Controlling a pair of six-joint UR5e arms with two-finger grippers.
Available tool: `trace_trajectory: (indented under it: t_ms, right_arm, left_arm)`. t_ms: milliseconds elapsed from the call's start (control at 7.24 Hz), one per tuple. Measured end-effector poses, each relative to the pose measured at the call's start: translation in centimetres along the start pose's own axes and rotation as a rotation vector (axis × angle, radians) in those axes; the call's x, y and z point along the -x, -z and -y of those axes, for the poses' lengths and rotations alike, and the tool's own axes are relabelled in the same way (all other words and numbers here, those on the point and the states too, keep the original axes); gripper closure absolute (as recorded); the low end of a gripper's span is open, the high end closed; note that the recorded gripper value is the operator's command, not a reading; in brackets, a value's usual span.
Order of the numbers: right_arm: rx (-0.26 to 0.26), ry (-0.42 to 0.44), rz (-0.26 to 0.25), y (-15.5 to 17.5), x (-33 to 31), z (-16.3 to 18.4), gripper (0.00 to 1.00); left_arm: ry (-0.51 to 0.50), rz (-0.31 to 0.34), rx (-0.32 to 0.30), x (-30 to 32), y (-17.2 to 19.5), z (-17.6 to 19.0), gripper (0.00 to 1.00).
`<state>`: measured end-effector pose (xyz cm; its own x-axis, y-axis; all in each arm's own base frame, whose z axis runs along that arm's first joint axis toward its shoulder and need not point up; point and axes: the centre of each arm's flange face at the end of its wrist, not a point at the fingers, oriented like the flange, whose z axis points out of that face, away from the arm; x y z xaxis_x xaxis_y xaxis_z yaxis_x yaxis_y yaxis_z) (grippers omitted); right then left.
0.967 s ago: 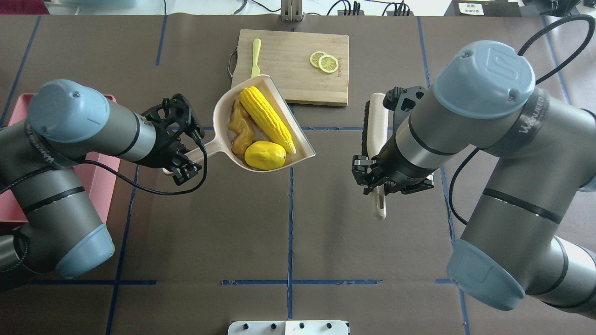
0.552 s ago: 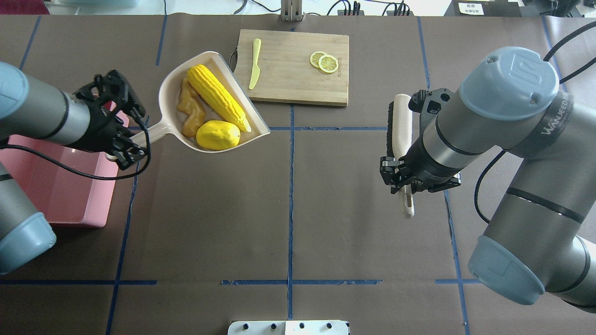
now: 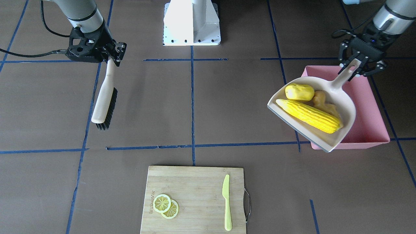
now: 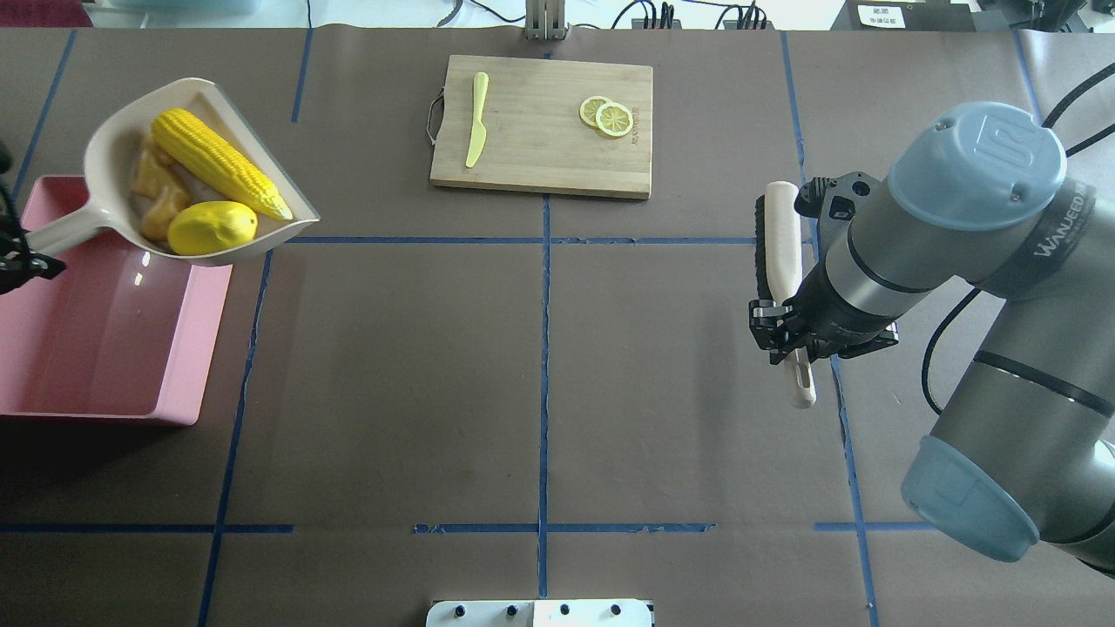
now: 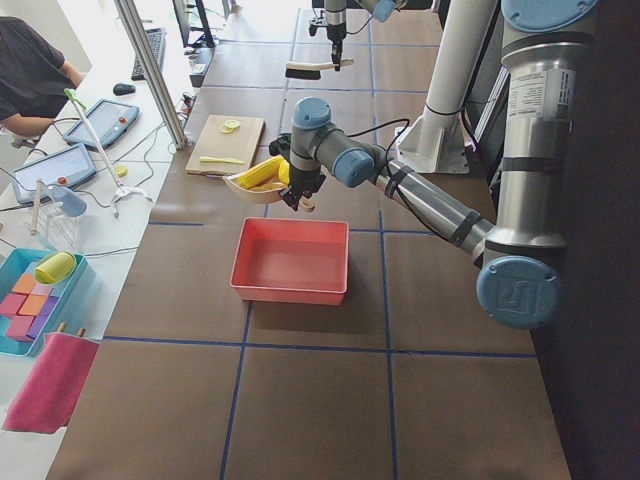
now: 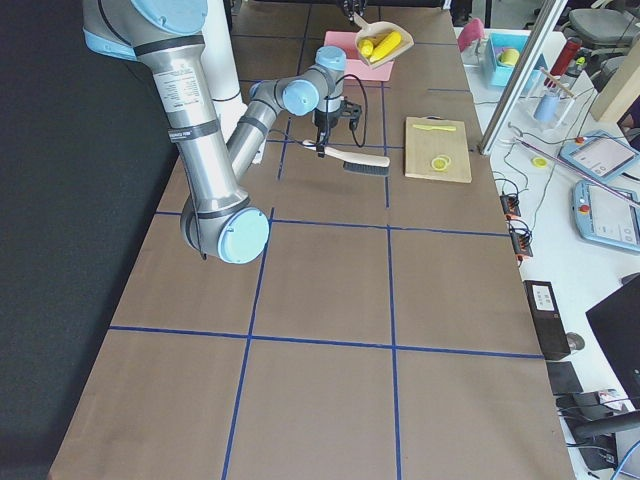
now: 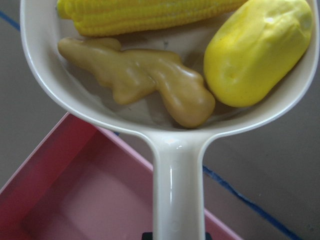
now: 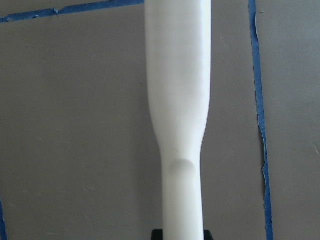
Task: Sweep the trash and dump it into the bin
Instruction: 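Tilt the dustpan with the left gripper to dump the items into the pink bin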
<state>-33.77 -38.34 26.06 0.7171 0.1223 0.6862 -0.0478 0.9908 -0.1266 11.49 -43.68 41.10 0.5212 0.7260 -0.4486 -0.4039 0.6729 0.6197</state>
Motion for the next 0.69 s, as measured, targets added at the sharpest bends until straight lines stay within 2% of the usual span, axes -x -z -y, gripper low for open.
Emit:
trace_trajectory:
  t_ms: [138,414,552,690]
  right_arm:
    - [-0.001,0.006,-0.015,-0.3,-1.1,0.3,0.96]
    - [0.002,0.02,-0.048,-1.2,-3.8,0.8,0.96]
    - [0.0,0.025,-0.06,-1.5,-4.5,0.9,0.96]
    - [-0.006,0.026,-0.075,-1.8,-5.1,1.0,0.96]
  left_arm:
    - [0.031,0.011,0.017,2.5,1.0,-4.0,0.95]
    - [0.093,0.046,0.041,5.5,2.2,-9.5,0.96]
    - [0.074,0.065,0.062,6.3,2.3,-11.1,0.96]
    - [-0.007,0.107,0.108,7.1,2.4,-12.2,0.96]
